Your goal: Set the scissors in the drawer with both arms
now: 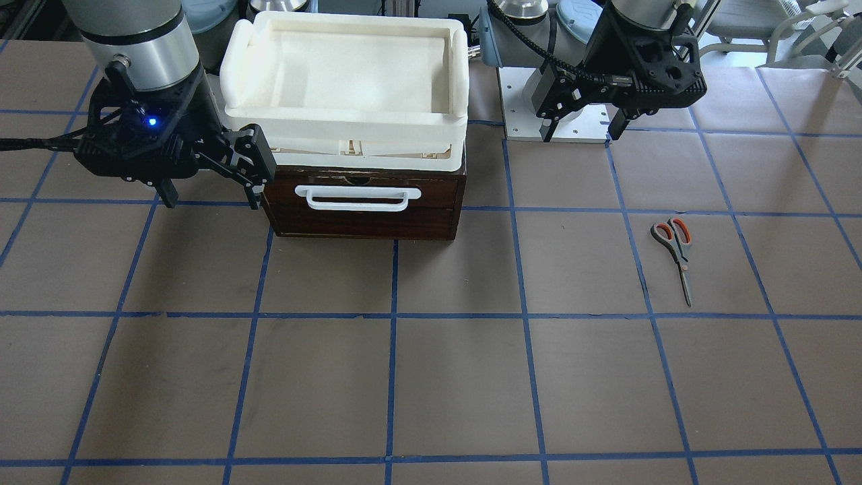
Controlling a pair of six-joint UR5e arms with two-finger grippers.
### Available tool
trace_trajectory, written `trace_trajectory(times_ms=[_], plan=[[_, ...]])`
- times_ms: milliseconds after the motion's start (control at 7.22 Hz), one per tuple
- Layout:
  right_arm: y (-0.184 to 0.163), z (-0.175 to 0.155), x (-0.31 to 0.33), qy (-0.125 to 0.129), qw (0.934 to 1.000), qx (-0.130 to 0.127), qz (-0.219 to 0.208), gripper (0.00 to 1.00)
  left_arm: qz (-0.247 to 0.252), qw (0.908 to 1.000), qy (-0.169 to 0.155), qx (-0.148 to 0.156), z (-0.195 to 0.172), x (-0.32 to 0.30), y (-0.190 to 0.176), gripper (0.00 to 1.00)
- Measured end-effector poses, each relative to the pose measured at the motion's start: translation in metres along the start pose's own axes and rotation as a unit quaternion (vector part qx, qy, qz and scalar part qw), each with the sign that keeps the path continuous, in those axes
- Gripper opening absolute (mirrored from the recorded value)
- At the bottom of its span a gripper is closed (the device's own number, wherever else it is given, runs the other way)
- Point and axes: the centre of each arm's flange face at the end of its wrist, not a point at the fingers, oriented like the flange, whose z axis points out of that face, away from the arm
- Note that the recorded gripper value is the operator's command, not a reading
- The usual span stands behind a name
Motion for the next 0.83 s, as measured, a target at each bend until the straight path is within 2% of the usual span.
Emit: trace_trajectory(times_ms=[554, 831], plan=[[-0.002, 0.001, 0.002, 0.0, 1.0, 0.004, 0.003, 1.0, 0.001, 1.0, 0.0, 0.0, 0.0, -0.001, 0.0, 1.0], [-0.003, -0.001, 0.001, -0.003, 0.9999, 0.009, 0.006, 1.0, 0.025, 0.9996, 0.0, -0.016, 0.02, -0.02, -0.013, 1.0]])
